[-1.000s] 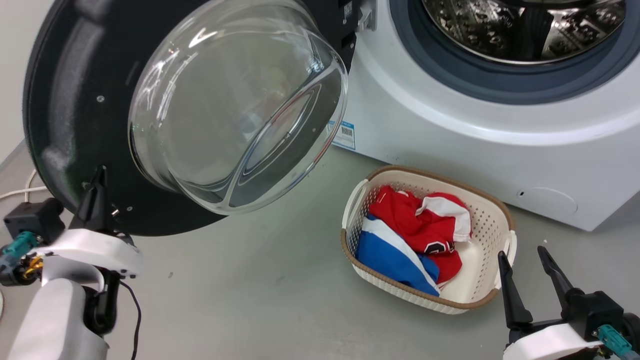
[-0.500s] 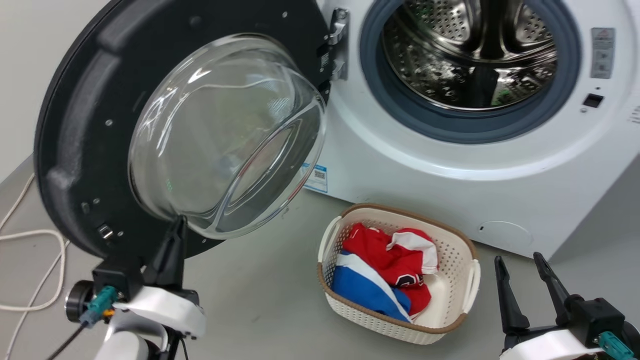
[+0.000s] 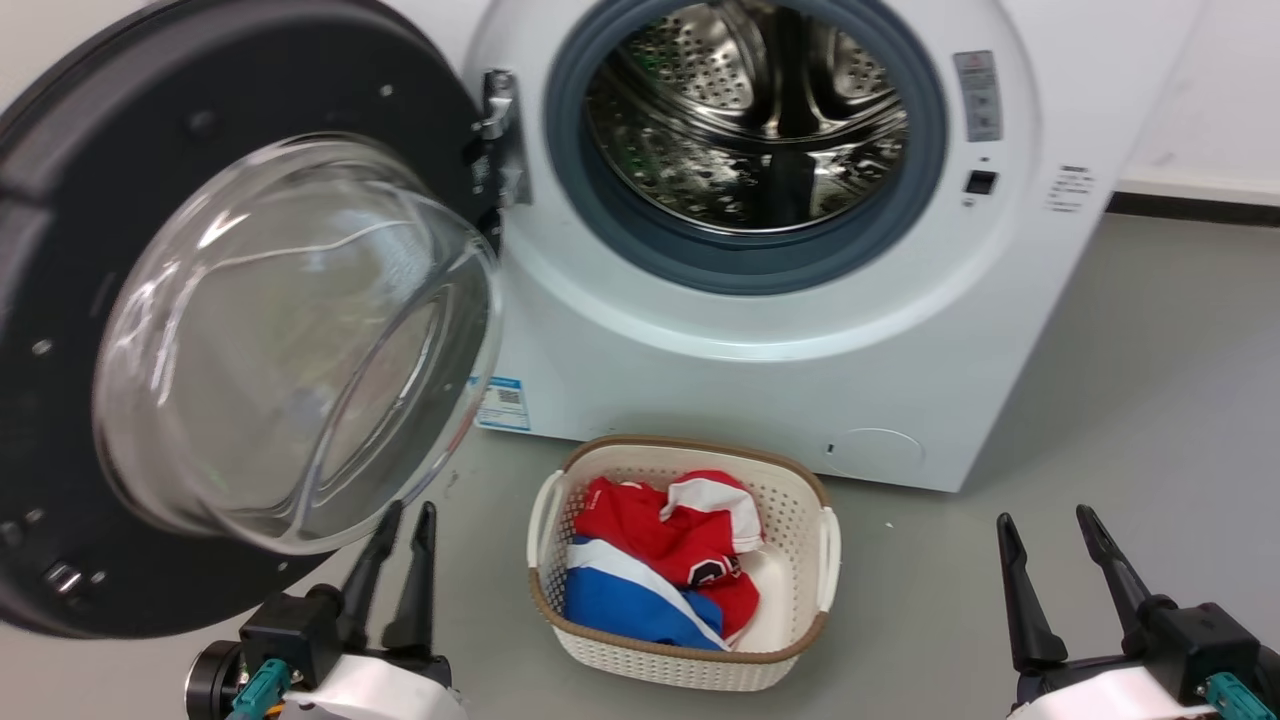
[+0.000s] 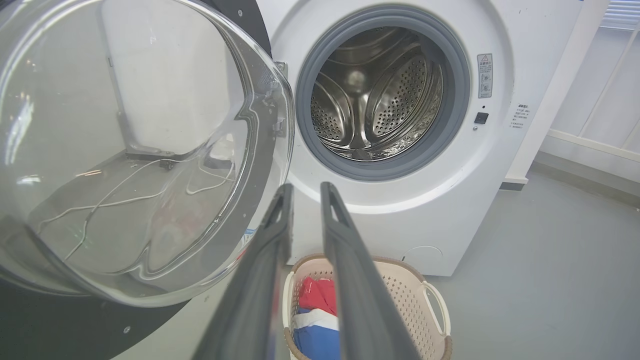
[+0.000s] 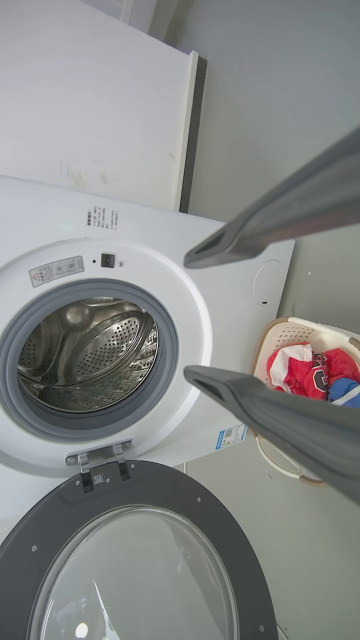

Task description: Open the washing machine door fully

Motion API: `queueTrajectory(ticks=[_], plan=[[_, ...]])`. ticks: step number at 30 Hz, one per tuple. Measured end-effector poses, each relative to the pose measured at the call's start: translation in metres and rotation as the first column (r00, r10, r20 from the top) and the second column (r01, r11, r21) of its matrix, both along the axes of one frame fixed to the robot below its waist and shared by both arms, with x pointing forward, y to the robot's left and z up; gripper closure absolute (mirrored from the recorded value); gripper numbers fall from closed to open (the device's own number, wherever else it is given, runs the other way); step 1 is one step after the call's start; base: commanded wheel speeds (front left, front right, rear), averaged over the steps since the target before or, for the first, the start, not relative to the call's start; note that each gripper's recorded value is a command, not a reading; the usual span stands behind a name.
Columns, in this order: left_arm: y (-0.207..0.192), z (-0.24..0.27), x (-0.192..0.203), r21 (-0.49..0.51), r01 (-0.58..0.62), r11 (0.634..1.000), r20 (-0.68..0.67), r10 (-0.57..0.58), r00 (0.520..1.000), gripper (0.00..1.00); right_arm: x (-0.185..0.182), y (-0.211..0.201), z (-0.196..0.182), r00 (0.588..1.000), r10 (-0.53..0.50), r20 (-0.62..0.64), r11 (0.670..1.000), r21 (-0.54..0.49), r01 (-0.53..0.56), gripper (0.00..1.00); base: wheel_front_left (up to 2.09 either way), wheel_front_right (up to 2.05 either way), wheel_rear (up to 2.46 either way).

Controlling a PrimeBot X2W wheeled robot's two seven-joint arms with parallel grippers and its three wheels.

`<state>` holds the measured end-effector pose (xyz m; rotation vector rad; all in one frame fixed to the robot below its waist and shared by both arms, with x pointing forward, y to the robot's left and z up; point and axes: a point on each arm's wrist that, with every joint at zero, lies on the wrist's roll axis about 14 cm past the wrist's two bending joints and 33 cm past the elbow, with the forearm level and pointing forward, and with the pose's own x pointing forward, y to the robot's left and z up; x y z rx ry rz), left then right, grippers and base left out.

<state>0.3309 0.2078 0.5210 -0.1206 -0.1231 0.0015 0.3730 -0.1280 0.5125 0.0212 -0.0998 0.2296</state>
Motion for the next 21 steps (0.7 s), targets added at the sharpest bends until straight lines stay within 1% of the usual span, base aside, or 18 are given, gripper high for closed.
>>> queueTrajectory(ticks=[10, 14, 17, 21], plan=[[-0.04, -0.007, 0.018, 0.031, 0.1, 0.994, -0.017, -0.1, 0.995, 0.0, -0.017, -0.044, 0.0, 0.991, -0.133, 0.002, 0.991, 0.0, 0.133, 0.0, 0.0, 0.0, 0.0], [-0.052, -0.011, 0.021, 0.04, 0.129, 0.991, -0.029, -0.128, 0.991, 0.0, -0.023, -0.054, -0.001, 0.987, -0.163, -0.002, 0.987, 0.001, 0.163, 0.0, 0.0, 0.0, 0.0], [-0.061, -0.012, 0.022, 0.026, 0.152, 0.988, -0.029, -0.151, 0.988, 0.0, -0.025, -0.058, -0.002, 0.984, -0.178, -0.004, 0.984, 0.005, 0.178, 0.0, 0.0, 0.0, 0.0], [-0.059, -0.012, 0.023, 0.028, 0.144, 0.989, -0.028, -0.144, 0.989, 0.0, -0.026, -0.06, -0.002, 0.983, -0.183, -0.006, 0.983, 0.009, 0.183, 0.0, 0.0, 0.0, 0.0]])
